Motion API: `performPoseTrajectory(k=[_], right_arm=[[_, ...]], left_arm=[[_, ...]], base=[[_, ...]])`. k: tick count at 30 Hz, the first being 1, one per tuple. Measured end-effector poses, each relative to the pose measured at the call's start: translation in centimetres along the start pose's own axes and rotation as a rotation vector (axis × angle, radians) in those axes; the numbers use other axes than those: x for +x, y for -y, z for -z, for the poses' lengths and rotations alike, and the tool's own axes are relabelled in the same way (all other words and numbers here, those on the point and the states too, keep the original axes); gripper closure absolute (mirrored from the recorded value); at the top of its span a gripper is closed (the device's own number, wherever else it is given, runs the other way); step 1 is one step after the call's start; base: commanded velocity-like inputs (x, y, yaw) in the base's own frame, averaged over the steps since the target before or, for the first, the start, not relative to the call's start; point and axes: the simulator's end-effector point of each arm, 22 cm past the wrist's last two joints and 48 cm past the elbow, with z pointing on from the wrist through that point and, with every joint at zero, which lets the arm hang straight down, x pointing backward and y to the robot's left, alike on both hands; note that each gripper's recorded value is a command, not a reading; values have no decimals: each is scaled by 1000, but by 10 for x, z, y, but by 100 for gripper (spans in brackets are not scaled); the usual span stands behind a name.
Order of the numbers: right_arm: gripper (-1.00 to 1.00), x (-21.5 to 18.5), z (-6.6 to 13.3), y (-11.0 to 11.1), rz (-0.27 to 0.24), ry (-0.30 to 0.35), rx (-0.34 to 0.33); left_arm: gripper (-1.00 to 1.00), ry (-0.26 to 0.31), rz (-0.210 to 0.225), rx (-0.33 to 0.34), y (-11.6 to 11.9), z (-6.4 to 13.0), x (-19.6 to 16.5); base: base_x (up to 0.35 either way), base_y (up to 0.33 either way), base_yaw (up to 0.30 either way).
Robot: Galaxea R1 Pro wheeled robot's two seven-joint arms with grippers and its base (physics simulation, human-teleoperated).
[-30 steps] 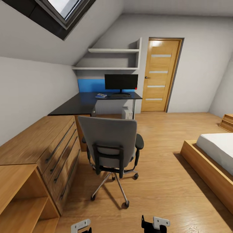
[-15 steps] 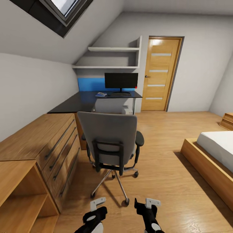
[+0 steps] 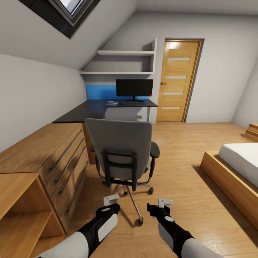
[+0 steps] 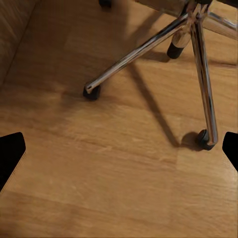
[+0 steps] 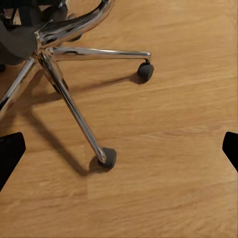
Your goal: In the bedroom, organize the workspace by keeping the computer under the desk, ensuring the monitor is on the desk, placing the keyboard on the desk next to the monitor, placing the mouse on the desk next to the keyboard, moving the folder from the swivel chair onto the desk next to the mouse, stacking the notebook on top of the folder with the pen on top of the notebook, and positioning the swivel chair next to the desk.
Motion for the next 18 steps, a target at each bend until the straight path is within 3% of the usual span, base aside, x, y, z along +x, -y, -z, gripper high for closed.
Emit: performPoseTrajectory(k=[10, 18], right_arm=[[-100, 17, -13, -7, 19, -80, -29], [-100, 28, -20, -35, 26, -174, -76]], left_arm=[[-100, -12, -21, 30, -7, -26, 5], [-100, -53, 4, 8, -51, -55, 32]], base=[[0, 0, 0], [0, 0, 0]])
